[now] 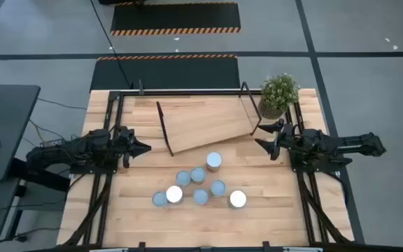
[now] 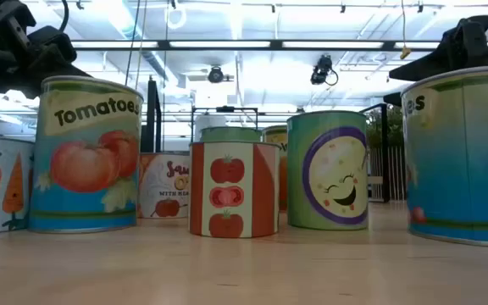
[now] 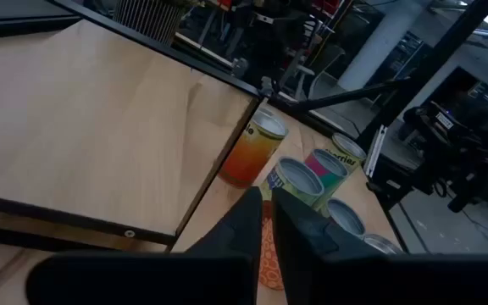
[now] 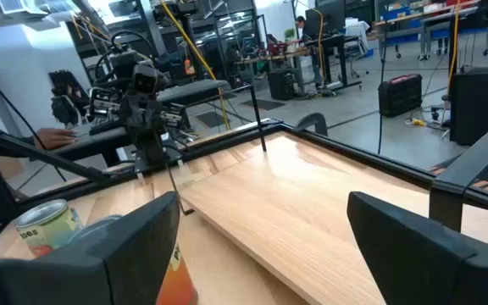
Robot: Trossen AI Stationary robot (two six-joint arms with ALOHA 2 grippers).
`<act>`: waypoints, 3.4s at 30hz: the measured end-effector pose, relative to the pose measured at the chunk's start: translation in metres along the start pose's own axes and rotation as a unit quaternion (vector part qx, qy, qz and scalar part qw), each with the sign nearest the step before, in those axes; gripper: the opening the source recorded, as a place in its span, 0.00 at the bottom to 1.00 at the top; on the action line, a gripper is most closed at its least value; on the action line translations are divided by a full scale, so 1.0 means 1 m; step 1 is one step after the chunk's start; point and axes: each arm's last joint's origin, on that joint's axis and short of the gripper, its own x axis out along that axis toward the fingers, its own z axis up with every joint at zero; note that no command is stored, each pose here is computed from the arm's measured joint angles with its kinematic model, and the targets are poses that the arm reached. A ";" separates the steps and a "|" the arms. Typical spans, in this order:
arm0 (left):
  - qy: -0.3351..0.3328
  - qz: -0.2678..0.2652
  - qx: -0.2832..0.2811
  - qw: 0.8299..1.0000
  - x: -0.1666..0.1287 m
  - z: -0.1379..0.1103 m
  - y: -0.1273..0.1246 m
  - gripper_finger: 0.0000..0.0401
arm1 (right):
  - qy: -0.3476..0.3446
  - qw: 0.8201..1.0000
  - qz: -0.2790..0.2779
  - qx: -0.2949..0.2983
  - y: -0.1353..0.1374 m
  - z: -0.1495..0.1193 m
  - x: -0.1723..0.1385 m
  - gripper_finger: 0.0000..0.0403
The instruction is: Pick and place cans onto a shelf
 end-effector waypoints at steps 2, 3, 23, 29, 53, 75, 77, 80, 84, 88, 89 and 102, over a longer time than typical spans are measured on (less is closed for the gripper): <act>0.000 0.000 0.000 1.000 0.000 0.000 0.000 0.09 | 0.000 1.000 0.000 0.000 0.000 0.000 0.000 0.86; 0.000 0.000 0.000 1.000 0.000 0.000 0.000 0.09 | 0.000 1.000 0.000 0.000 0.000 0.000 0.000 0.86; 0.000 0.000 0.000 1.000 0.000 0.000 0.000 0.09 | 0.000 1.000 0.000 0.000 0.000 0.000 0.000 0.86; 0.000 0.000 0.000 1.000 0.000 0.000 0.000 0.09 | 0.000 1.000 0.000 0.000 0.000 0.000 0.000 0.86; -0.200 0.030 -0.006 0.979 -0.006 0.031 -0.009 0.09 | 0.000 1.000 0.000 0.000 0.000 0.000 0.000 0.86; -0.289 -0.049 -0.116 0.949 -0.015 0.047 -0.018 0.09 | -0.231 0.954 -0.102 0.159 -0.007 0.042 -0.009 0.86; -0.299 -0.055 -0.135 0.943 -0.016 0.048 -0.018 0.09 | -0.254 0.935 -0.116 0.218 -0.009 0.044 -0.010 0.86; -0.307 -0.054 -0.154 0.938 -0.016 0.049 -0.018 0.09 | -0.268 0.909 -0.100 0.302 -0.010 0.044 -0.011 0.86; -0.318 -0.043 -0.175 0.931 -0.017 0.049 -0.017 0.09 | -0.276 0.885 -0.078 0.367 -0.010 0.045 -0.011 0.86; -0.333 -0.031 -0.204 0.920 -0.017 0.050 -0.016 0.09 | -0.263 0.888 -0.030 0.377 -0.007 0.045 -0.010 0.86; -0.338 -0.027 -0.208 0.918 -0.016 0.051 -0.015 0.09 | -0.255 0.892 -0.010 0.372 -0.006 0.045 -0.010 0.86; -0.344 -0.027 -0.237 0.908 0.001 0.057 -0.016 0.09 | -0.114 0.958 0.097 0.243 0.015 0.074 0.001 0.86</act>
